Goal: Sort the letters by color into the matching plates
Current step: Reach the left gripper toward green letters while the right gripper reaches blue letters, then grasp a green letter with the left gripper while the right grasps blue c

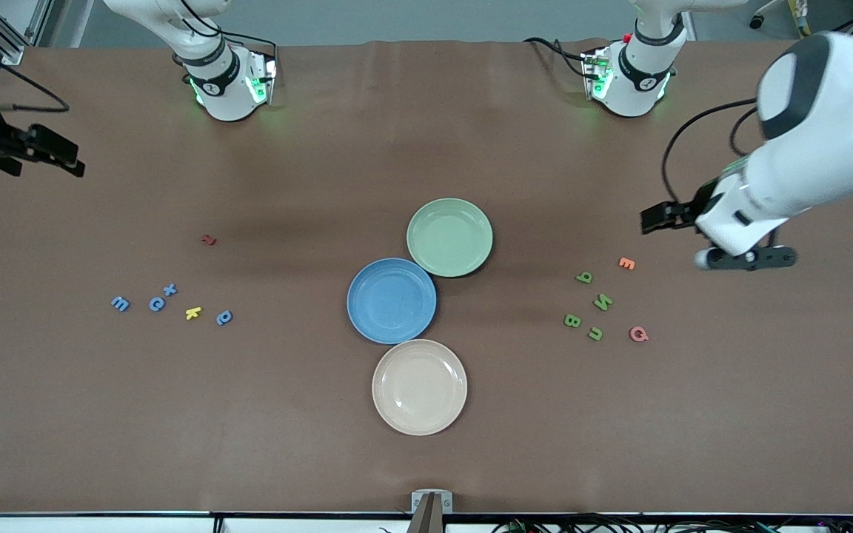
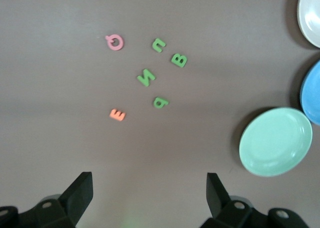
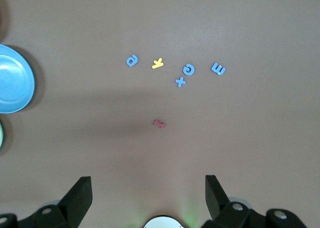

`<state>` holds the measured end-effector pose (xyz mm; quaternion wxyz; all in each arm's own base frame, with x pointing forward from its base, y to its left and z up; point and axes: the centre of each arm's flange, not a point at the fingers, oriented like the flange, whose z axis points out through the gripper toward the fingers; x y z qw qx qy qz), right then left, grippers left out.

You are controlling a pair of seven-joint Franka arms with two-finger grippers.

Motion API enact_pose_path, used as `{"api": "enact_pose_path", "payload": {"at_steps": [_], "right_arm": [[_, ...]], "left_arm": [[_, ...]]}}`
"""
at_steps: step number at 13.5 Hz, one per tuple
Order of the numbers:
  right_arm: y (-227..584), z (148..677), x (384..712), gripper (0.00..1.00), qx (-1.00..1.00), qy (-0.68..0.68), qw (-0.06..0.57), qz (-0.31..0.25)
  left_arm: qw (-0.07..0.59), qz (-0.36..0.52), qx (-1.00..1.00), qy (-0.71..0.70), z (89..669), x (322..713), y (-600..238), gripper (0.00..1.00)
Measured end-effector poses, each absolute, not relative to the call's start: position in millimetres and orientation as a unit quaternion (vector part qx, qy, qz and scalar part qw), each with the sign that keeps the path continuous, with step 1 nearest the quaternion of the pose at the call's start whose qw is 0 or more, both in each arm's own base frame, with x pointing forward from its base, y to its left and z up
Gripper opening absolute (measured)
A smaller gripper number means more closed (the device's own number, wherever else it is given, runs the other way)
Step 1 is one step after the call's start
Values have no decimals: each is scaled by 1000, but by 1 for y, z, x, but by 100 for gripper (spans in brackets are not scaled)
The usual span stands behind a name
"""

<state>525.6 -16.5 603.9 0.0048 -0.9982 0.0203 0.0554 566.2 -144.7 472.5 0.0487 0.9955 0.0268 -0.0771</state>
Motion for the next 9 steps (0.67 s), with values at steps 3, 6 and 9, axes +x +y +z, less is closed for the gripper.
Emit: {"api": "enact_pose_path", "payload": {"at_steps": [3,6,9], "right_arm": [[-32,568,555,100,-998,34,4,52],[-53,523,584,100,-997,50,3,55],[-69,490,605,100,-997,61,2,43]], "left_arm": [[17,-76,996,39,413,561,-168,100],[-1,-65,997,44,363,560,-181,100],[7,-46,998,41,315,549,-186,100]]}}
